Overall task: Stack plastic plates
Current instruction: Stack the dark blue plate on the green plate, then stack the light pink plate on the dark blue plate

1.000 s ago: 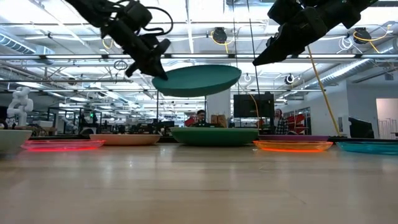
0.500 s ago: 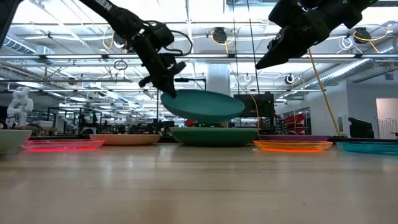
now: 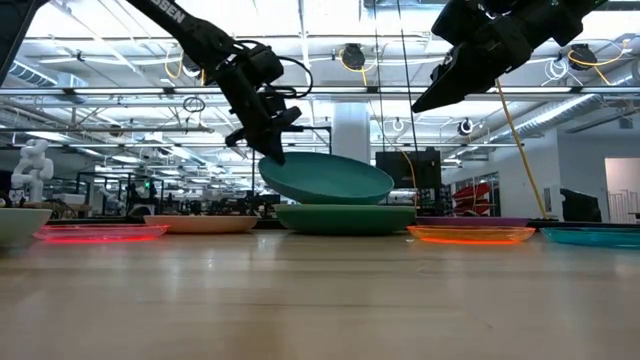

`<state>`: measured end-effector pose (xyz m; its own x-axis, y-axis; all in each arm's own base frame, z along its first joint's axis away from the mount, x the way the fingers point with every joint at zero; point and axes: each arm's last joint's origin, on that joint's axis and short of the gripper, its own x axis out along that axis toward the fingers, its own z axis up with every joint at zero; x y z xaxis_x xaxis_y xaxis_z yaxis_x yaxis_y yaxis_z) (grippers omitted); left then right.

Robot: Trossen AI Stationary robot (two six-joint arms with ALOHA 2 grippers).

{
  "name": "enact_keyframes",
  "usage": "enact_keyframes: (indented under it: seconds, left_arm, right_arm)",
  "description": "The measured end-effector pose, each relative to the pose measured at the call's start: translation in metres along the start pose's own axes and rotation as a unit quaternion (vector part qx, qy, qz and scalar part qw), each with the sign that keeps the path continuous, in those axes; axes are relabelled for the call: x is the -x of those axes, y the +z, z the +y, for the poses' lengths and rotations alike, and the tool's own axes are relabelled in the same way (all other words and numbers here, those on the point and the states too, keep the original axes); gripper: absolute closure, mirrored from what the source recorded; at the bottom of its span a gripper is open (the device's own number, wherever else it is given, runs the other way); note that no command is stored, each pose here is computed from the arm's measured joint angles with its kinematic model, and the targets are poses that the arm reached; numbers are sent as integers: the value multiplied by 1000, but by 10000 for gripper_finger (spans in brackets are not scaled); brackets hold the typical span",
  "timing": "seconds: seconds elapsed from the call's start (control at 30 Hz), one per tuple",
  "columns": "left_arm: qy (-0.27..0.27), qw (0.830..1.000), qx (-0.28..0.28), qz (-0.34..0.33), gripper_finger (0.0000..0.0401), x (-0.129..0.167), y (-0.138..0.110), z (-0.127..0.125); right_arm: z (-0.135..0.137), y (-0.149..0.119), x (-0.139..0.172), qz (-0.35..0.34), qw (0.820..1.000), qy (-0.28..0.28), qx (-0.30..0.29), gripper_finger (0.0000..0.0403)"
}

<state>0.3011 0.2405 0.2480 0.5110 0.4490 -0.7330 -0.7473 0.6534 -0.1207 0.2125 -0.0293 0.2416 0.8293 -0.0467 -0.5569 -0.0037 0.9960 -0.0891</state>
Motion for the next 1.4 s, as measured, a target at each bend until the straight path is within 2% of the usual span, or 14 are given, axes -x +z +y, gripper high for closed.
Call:
enact_keyframes:
  seconds: [0.5,0.83,1.0,1.2,1.4]
  left_arm:
    - [-50,999,-4,9,375,0,-1,-6]
    - [-52,999,-3,13,268,1,-2,-7]
    - [-52,999,-7,14,244,1,-2,-7]
    - [-62,995,-56,49,242,12,-9,-13]
    - [-92,982,-140,87,242,38,-24,-46]
  right_arm:
    - [0,0,0,-1,1000,0,-7,238]
    - [0,0,0,-1,1000,0,-8,238]
    - [0,0,0,-1,1000,0,-8,238]
    - [0,0,0,-1,1000,-1,-22,238]
    - [-1,0,0,0,998,-12,-66,238]
